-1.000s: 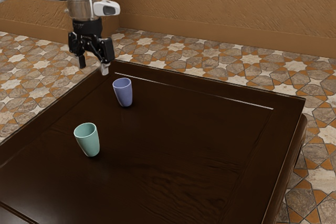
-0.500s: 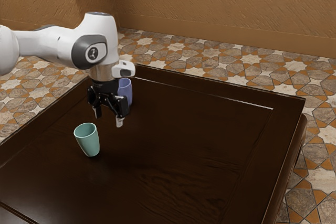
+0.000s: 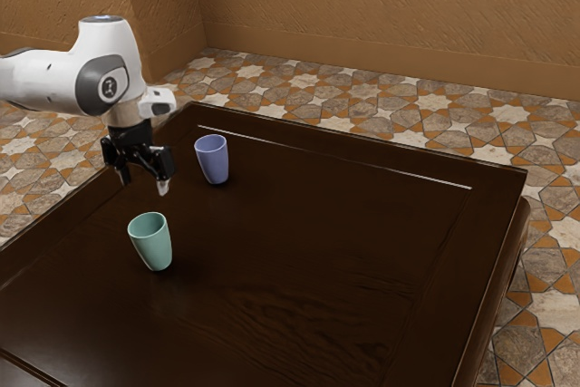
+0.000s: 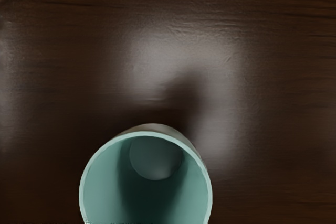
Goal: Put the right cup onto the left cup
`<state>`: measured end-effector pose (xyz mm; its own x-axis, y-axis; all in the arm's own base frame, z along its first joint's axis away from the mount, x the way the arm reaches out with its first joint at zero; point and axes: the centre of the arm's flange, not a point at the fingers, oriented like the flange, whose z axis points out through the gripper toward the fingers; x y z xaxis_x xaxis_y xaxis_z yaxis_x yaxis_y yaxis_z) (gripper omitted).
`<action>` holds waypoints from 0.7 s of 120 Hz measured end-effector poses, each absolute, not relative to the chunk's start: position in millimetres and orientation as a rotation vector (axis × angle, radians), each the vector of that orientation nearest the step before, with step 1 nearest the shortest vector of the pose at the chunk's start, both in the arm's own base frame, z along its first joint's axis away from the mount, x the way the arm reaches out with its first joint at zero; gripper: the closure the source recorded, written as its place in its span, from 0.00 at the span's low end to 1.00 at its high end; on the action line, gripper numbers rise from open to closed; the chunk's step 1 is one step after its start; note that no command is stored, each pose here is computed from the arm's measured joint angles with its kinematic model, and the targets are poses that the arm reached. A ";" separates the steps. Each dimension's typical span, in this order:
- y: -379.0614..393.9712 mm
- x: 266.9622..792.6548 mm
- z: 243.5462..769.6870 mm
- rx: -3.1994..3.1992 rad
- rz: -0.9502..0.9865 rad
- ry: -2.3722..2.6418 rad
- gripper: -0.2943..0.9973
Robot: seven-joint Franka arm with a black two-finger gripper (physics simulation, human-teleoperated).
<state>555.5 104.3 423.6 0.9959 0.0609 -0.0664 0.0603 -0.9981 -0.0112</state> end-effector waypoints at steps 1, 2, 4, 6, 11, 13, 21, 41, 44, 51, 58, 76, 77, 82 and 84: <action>105.5 555.2 423.6 -3.129 0.104 -0.096 0.23; 106.5 555.1 423.6 -3.129 0.104 -0.096 0.23; 107.9 554.8 423.5 -3.129 0.104 -0.095 0.23; 108.7 554.4 423.0 -3.130 0.105 -0.092 0.23; 107.9 552.1 417.5 -3.132 0.119 -0.081 0.23; 106.8 550.6 414.0 -3.133 0.129 -0.076 0.23; 100.9 545.0 400.3 -3.137 0.165 -0.052 0.23; 96.4 532.2 370.6 -3.142 0.205 -0.033 0.23; 96.5 531.3 368.1 -3.143 0.203 -0.034 0.23; 96.6 532.5 365.5 -3.144 0.174 -0.035 0.23; 94.5 536.6 365.3 -3.142 0.127 -0.032 0.23; 86.4 543.4 354.5 -3.133 0.059 -0.028 0.23; 86.5 543.6 353.1 -3.133 0.058 -0.029 0.23; 87.0 544.9 346.1 -3.130 0.060 -0.035 0.23; 87.2 545.4 343.5 -3.129 0.060 -0.037 0.23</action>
